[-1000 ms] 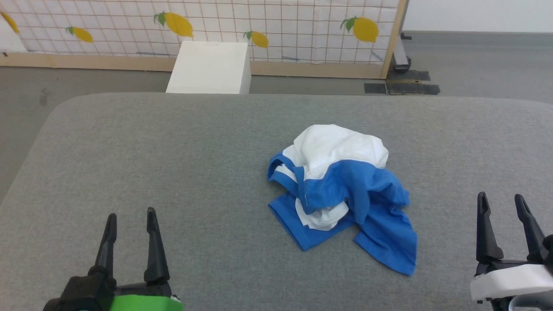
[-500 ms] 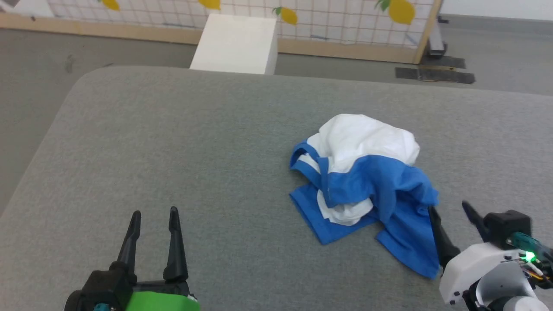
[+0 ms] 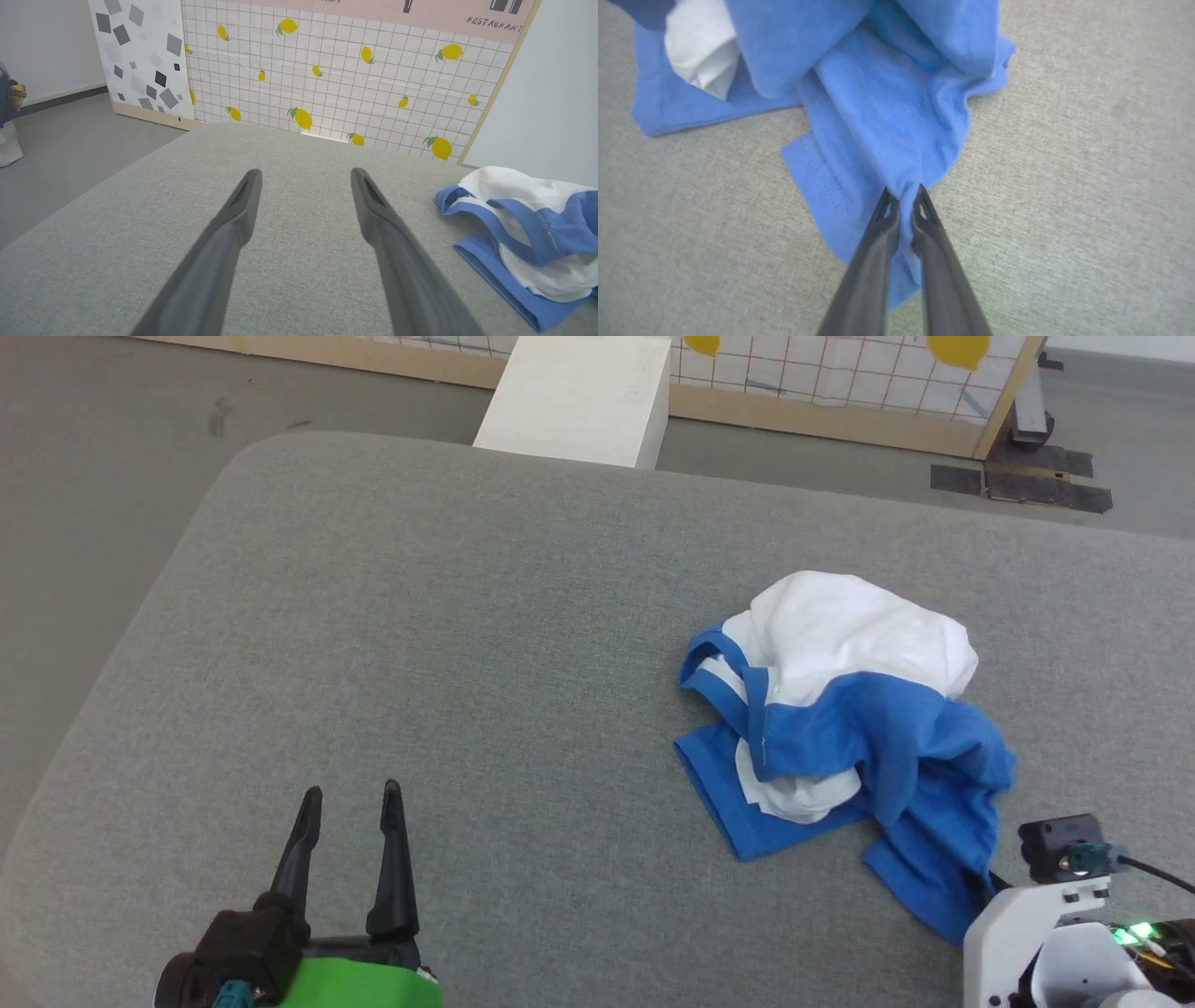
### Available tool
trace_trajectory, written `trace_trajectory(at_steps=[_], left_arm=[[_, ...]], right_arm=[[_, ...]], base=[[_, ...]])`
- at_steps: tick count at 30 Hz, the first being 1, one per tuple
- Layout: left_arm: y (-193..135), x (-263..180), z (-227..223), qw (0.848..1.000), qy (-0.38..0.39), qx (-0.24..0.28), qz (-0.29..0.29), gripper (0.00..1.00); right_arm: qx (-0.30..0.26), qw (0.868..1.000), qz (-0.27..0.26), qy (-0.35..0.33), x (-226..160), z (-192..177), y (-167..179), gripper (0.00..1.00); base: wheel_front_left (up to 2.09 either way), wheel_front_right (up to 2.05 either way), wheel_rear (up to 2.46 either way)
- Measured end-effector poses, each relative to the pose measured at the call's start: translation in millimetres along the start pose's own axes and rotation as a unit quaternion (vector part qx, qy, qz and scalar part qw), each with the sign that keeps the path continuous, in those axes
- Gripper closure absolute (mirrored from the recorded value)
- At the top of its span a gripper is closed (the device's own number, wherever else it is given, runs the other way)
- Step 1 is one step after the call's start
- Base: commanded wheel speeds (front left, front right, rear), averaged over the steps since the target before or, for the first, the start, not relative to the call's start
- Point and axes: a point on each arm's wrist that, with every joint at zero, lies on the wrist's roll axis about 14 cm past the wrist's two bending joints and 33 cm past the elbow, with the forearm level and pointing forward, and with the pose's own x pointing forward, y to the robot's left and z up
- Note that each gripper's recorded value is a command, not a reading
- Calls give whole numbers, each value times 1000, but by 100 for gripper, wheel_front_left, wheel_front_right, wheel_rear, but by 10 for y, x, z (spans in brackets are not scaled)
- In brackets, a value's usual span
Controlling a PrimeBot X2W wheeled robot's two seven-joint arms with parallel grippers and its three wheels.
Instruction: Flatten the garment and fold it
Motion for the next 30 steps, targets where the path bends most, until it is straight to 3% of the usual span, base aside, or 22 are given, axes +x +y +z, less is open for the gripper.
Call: trace_trajectory(at_steps=[6, 11, 16, 22, 28, 29, 30], left_arm=[[24, 22, 43, 1000, -9, -1, 3, 0], [-50, 71, 86, 1000, -18, -4, -11, 0], [-118, 98, 93, 999, -21, -9, -22, 0], [-118, 102, 31, 1000, -11, -12, -20, 0], [-45, 88, -34, 1000, 1, -4, -10, 0], [-39, 87, -42, 1000, 2, -4, -9, 0], [-34, 86, -54, 1000, 4, -3, -8, 0]], right_arm=[[9, 998, -19, -67, -118, 393, -179, 100], [-20, 982, -104, -154, -461, 1104, -885, 100], [-29, 960, -211, -181, -895, 1389, -1689, 100], [-2, 943, -314, -110, -1115, 931, -2467, 100], [54, 947, -318, 1, -925, -61, -2487, 99], [59, 947, -314, 7, -886, -144, -2451, 71], [65, 949, -309, 12, -833, -218, -2404, 59]], base=[[0, 0, 0], [0, 0, 0], [0, 0, 0], [0, 0, 0], [0, 0, 0], [0, 0, 0], [0, 0, 0]])
